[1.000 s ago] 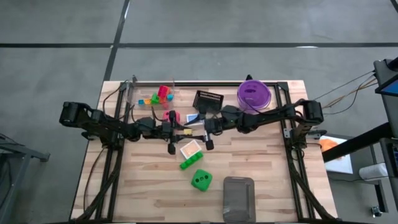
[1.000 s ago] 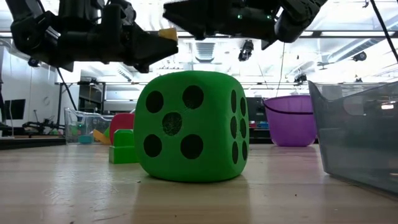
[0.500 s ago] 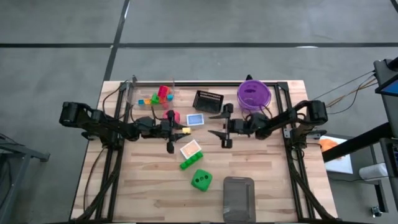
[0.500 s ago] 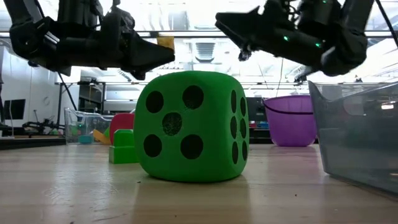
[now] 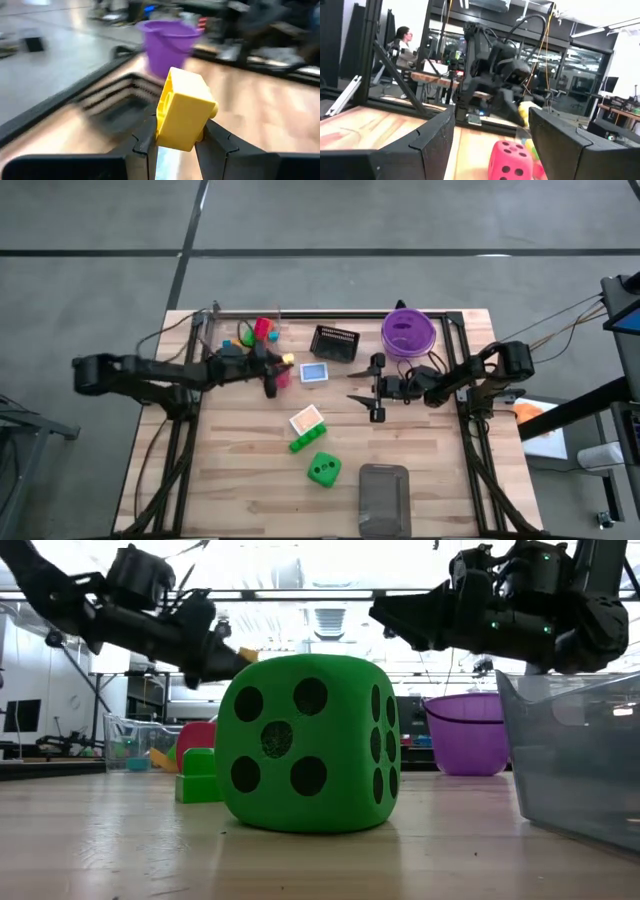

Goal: Pick & Place Toys
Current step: Put the yellow game piece into the transparent bin, then put the green game piece into the transparent bin

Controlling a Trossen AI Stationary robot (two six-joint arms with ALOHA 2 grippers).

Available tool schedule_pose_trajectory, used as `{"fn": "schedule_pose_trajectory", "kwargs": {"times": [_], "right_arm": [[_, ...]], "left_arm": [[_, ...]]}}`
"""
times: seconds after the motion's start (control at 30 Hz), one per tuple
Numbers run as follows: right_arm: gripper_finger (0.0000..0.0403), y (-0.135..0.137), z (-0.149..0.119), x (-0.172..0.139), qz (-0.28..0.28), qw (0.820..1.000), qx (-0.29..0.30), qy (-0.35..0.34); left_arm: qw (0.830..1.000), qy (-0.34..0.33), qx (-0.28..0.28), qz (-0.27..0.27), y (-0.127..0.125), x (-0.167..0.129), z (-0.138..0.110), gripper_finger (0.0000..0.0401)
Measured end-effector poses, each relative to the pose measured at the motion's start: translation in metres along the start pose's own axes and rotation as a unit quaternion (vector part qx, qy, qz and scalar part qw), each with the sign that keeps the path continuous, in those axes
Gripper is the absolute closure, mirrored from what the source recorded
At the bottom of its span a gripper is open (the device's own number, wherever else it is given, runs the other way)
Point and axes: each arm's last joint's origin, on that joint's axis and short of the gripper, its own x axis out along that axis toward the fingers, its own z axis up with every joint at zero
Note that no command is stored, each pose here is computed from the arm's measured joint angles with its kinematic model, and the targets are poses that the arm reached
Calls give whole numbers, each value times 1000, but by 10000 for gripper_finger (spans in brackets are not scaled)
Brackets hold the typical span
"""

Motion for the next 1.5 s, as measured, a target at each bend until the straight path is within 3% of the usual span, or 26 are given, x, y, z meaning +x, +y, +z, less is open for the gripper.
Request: {"fn": "schedule_pose_trajectory", "kwargs": {"times": [0.17, 0.33, 0.5, 0.67, 0.73, 1.0, 1.2, 1.33, 1.5], "right_arm": [[151, 0, -2, -1, 2, 1000, 1, 8], [151, 0, -2, -1, 2, 1000, 1, 8], [151, 0, -2, -1, 2, 1000, 1, 8], [151, 0, -2, 0, 2, 1000, 2, 8], [151, 0, -2, 0, 2, 1000, 2, 8], [151, 0, -2, 0, 2, 1000, 6, 8], [151, 1, -3, 0, 3, 1000, 7, 14], [151, 1, -4, 0, 0, 1000, 7, 23], [151, 0, -5, 0, -4, 1000, 6, 28]], "left_arm": [[991, 37, -25, 127, 23, -29, 8, 303], [966, 71, -86, 232, 48, -51, 5, 304], [944, 96, -124, 291, 67, -59, -5, 304], [934, 102, -138, 315, 75, -62, -11, 303], [933, 104, -138, 315, 75, -62, -12, 283], [934, 103, -138, 314, 75, -62, -11, 131], [942, 96, -136, 292, 74, -61, -9, 78], [966, 63, -125, 215, 70, -59, 0, 75], [989, 51, -123, 68, 54, -53, 6, 74]]}}
